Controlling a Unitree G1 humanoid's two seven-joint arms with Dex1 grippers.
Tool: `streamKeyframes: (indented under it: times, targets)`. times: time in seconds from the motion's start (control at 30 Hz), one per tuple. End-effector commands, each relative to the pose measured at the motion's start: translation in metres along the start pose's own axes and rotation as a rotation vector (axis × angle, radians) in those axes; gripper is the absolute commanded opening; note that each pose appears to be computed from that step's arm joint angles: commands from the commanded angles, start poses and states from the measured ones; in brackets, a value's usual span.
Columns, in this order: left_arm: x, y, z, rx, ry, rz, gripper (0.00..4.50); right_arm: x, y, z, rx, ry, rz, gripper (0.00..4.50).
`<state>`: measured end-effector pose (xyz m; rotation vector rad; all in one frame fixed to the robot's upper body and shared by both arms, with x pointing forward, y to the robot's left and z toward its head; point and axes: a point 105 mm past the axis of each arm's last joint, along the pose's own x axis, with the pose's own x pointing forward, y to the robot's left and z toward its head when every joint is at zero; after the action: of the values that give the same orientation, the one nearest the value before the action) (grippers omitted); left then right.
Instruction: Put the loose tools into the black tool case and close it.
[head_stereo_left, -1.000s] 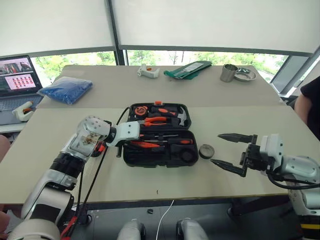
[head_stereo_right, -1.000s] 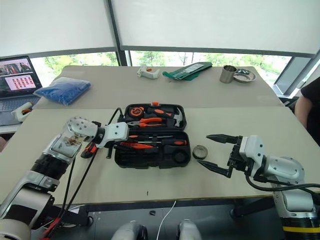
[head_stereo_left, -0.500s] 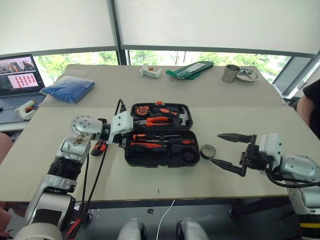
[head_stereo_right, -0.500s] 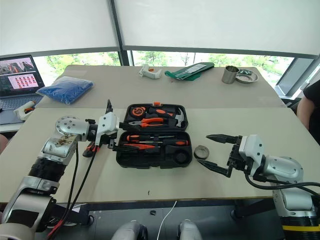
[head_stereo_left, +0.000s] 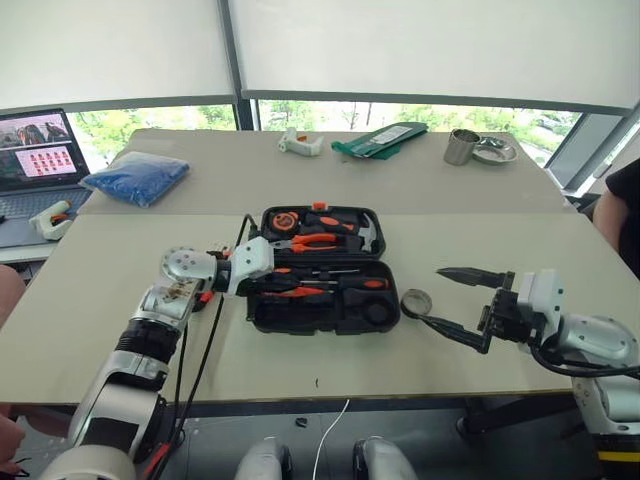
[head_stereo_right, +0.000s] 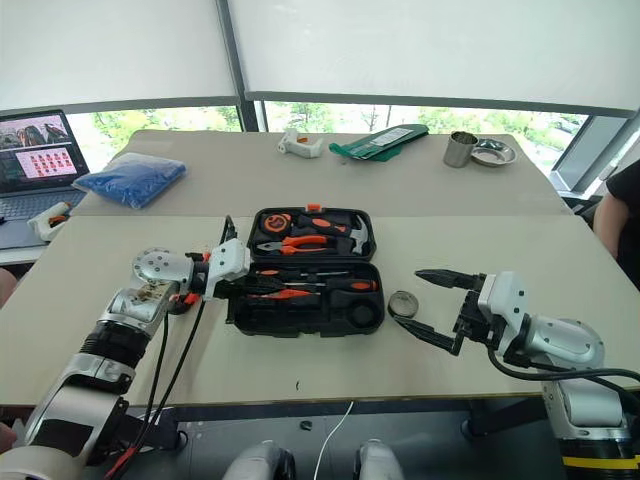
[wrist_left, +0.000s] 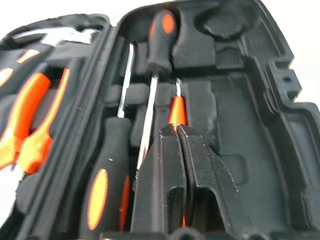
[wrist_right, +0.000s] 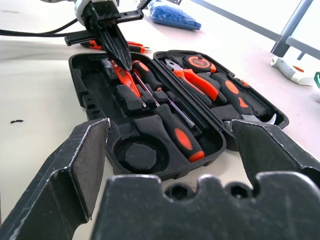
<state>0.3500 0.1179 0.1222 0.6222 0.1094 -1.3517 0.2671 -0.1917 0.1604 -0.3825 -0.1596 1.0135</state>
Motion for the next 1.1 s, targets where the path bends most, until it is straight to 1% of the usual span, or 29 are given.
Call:
streamKeyframes:
  times: [0.03, 0.33, 0.5, 0.63, 0.77, 0.8, 0.87, 0.93, 0.97, 1.1]
  targets:
    - [0.004, 0.007, -0.001, 0.010, 0.011, 0.039, 0.06, -0.002, -0.003, 0.012, -0.045, -0.028, -0.036, 4.50]
    - [0.006, 0.012, -0.019, -0.083, 0.040, 0.066, 0.06, -0.004, 0.004, 0.015, -0.045, -0.032, -0.052, 4.50]
    - [0.008, 0.000, -0.032, -0.083, 0.082, 0.011, 0.06, -0.005, 0.007, 0.015, -0.039, -0.025, -0.051, 4.50]
    - [0.008, 0.000, -0.030, -0.075, 0.043, 0.046, 0.06, -0.005, 0.008, 0.014, -0.035, -0.021, -0.042, 4.50]
    - [-0.006, -0.003, -0.040, -0.060, 0.066, 0.060, 0.06, -0.006, 0.012, 0.011, -0.035, -0.008, 0.006, 4.50]
    - [-0.010, -0.002, -0.040, -0.066, 0.056, 0.071, 0.06, -0.007, 0.011, 0.011, -0.035, -0.006, 0.010, 4.50]
    - [-0.024, 0.007, -0.033, -0.123, -0.010, 0.139, 0.06, -0.007, 0.008, 0.012, -0.036, -0.016, 0.009, 4.50]
    - [-0.047, 0.018, -0.026, -0.169, -0.088, 0.256, 0.57, -0.006, 0.001, 0.018, -0.018, -0.065, -0.029, 4.50]
    - [-0.057, 0.019, -0.024, -0.184, -0.105, 0.288, 0.77, -0.006, -0.002, 0.021, -0.010, -0.086, -0.042, 4.50]
    - [-0.108, 0.004, -0.011, -0.171, -0.225, 0.463, 2.19, -0.001, -0.001, 0.025, -0.009, -0.128, -0.030, 4.50]
